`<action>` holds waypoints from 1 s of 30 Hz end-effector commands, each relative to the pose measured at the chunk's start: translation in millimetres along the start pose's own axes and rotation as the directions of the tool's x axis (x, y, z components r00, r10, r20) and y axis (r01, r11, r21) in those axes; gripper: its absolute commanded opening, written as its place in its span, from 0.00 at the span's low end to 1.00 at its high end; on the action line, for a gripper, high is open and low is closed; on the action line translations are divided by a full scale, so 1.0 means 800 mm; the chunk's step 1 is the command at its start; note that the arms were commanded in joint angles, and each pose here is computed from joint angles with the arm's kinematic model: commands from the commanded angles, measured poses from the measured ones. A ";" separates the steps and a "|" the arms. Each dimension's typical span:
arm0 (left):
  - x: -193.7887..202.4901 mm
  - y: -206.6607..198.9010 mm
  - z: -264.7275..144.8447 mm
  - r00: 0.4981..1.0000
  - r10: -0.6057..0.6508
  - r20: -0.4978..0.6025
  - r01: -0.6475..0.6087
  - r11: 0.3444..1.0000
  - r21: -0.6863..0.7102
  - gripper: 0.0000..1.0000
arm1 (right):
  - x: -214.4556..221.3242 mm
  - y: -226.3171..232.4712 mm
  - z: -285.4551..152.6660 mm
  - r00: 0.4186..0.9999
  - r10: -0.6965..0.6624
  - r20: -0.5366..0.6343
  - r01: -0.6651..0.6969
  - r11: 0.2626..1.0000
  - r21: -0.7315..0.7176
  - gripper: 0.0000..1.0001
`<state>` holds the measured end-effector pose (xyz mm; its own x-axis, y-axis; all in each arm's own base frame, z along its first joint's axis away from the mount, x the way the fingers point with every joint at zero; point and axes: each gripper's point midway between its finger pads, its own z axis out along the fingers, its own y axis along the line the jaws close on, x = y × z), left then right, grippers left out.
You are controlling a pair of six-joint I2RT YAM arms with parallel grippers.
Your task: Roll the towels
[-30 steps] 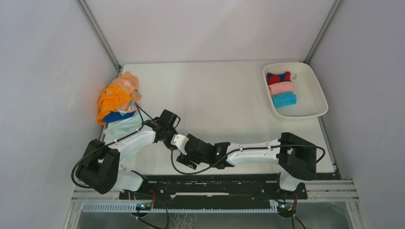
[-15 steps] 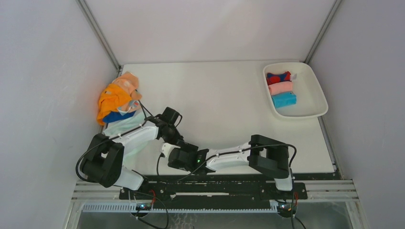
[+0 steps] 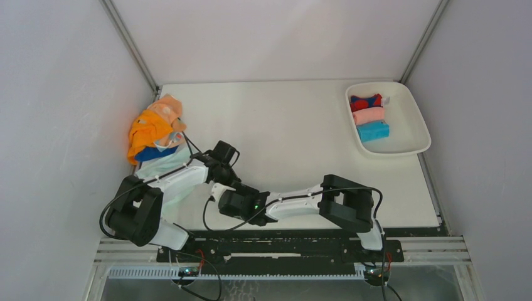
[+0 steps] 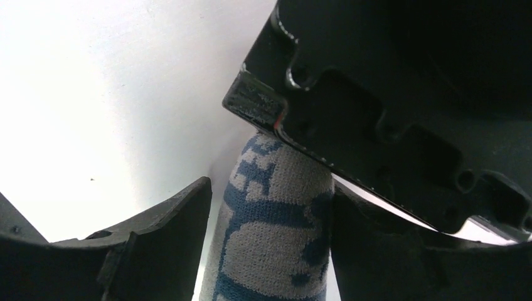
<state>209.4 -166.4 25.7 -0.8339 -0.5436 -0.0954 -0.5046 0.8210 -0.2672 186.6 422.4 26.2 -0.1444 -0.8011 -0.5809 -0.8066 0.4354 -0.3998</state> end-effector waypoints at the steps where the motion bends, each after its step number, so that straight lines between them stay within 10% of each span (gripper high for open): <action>1: 0.014 0.014 0.004 0.999 0.037 -0.035 -0.039 0.998 -0.043 0.35 | 0.043 0.015 0.016 0.993 -0.011 -0.118 0.003 0.998 -0.066 0.65; 18: -0.026 -0.009 -0.049 0.989 0.065 0.135 -0.068 0.998 0.016 0.54 | 0.131 0.017 0.025 0.944 0.019 -0.330 -0.078 0.983 -0.169 0.20; 30: -0.120 0.011 -0.154 0.917 -0.019 0.398 -0.003 0.998 0.056 0.80 | 0.151 0.008 0.013 0.945 0.042 -0.325 -0.099 0.982 -0.159 0.17</action>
<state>236.8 -108.0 89.5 -0.7504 -0.5758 -0.3245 -0.5218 0.8175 -0.2440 183.0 432.4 17.2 -0.1793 -0.7364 -0.6524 -0.8843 0.4112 -0.2211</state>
